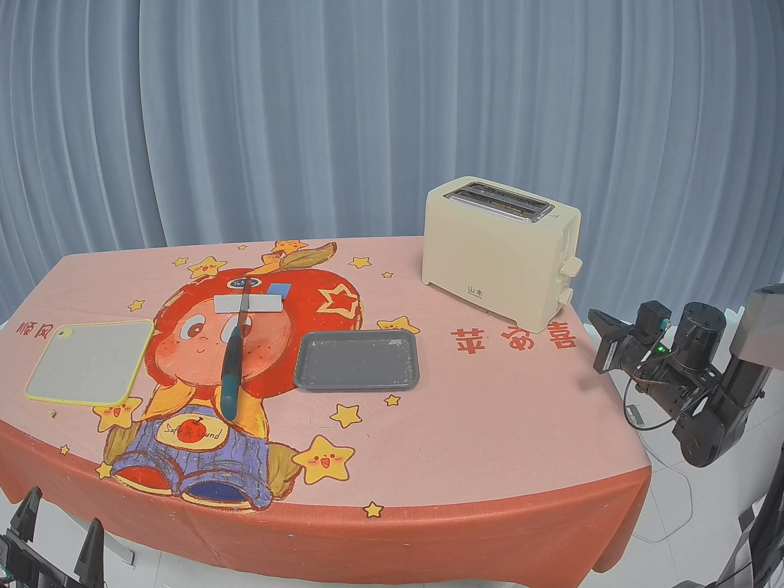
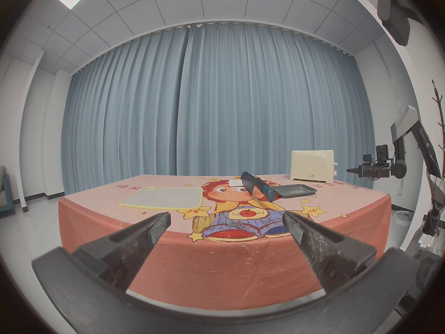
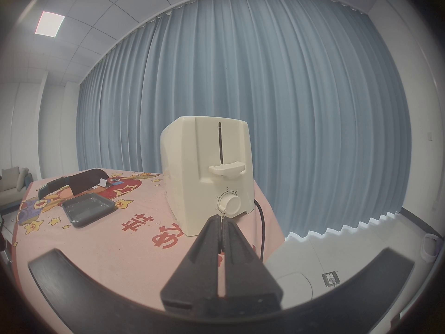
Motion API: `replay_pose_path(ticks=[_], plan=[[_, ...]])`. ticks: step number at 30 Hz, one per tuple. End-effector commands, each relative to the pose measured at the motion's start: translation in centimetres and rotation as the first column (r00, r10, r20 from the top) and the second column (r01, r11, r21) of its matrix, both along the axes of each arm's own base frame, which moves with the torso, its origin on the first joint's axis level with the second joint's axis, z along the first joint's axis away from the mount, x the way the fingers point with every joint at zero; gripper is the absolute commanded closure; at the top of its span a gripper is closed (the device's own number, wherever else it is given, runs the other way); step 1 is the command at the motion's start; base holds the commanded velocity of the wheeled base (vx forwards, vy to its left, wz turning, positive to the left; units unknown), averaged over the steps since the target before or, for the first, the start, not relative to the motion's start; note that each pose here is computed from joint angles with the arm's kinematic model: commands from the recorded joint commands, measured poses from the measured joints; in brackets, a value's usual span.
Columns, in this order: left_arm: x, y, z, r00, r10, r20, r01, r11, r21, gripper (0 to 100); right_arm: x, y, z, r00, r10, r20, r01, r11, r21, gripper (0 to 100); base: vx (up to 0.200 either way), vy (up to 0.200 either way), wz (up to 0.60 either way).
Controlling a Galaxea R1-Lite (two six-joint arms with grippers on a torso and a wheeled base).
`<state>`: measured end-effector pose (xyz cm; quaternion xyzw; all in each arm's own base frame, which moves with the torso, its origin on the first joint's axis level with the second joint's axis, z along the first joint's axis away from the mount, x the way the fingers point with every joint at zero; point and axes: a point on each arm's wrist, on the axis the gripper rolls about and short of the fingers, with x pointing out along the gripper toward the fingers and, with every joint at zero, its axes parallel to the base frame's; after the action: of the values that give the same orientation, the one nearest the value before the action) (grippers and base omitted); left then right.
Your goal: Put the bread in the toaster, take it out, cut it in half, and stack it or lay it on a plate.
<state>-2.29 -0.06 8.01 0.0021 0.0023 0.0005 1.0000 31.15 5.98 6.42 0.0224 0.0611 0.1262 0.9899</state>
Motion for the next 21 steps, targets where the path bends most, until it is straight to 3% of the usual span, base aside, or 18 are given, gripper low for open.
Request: replay_pose_path(ticks=[1, 21], plan=[[0.0, 0.0, -0.5, 1.000, 0.000, 0.000, 0.000, 1.000, 0.000, 0, 0.2, 0.0, -0.1, 1.000, -0.002, -0.001, 0.002, 1.000, 0.002, 100, 0.000, 0.000, 0.00], [0.0, 0.0, -0.5, 1.000, 0.000, -0.001, 0.000, 1.000, 0.000, 0, 3.1, 0.1, -0.5, 1.000, 0.004, 0.028, -0.004, 1.000, 0.010, 100, 0.000, 0.000, 0.00]])
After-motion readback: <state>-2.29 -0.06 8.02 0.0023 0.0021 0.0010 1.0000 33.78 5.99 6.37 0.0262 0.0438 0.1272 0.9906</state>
